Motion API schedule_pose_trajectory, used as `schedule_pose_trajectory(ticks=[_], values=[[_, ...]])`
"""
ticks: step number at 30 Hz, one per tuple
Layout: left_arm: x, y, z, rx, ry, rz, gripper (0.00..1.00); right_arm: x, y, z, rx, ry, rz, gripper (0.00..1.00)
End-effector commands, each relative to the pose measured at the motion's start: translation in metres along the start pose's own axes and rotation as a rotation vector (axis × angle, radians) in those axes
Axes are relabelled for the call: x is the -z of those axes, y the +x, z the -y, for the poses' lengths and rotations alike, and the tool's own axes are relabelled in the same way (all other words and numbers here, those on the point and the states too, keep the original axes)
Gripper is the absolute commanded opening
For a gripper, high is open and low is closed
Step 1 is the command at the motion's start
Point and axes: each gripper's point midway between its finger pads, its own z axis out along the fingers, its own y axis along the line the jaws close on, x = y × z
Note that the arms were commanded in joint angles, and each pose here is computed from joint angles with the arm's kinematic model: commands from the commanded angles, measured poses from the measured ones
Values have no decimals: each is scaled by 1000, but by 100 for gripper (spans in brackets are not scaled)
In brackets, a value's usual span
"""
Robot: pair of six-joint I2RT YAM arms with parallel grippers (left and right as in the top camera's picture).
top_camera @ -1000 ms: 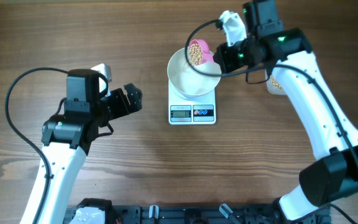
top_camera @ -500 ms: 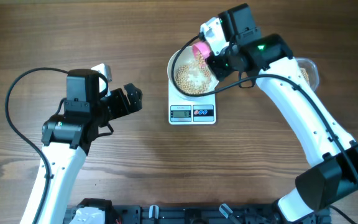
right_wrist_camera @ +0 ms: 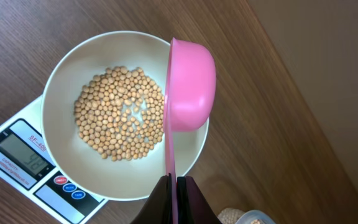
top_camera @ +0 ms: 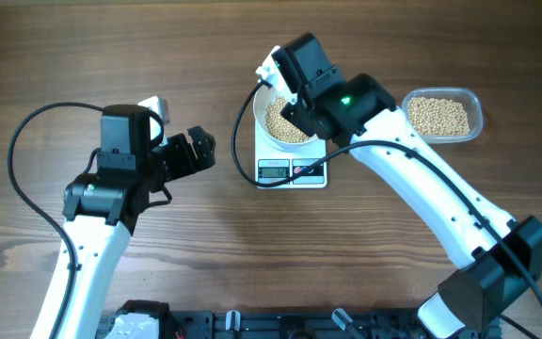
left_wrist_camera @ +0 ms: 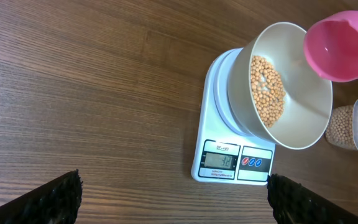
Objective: Scoop item into bowl and weigh 150g on scale
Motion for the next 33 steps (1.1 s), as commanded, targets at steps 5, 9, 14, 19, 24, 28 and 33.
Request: schedule_pose_trajectory(ticks=[5, 9, 14, 19, 24, 28, 33], values=[[1, -1, 1, 0, 8, -3, 100, 13, -11, -25, -176, -236, 74, 4], [1, -1, 1, 0, 8, -3, 100, 22, -15, -23, -386, -536, 161, 4], [1, -1, 1, 0, 8, -2, 100, 39, 14, 50, -639, -713, 295, 4], [3, 10, 23, -65, 138, -62, 100, 48, 73, 117, -878, -730, 344, 4], [9, 27, 42, -302, 279, -113, 100, 65, 94, 141, -878, -683, 415, 4], [10, 39, 54, -359, 320, -143, 100, 86, 96, 161, -863, -590, 486, 4], [-1, 56, 56, -400, 151, -154, 100, 103, 108, 191, -928, -476, 532, 4]])
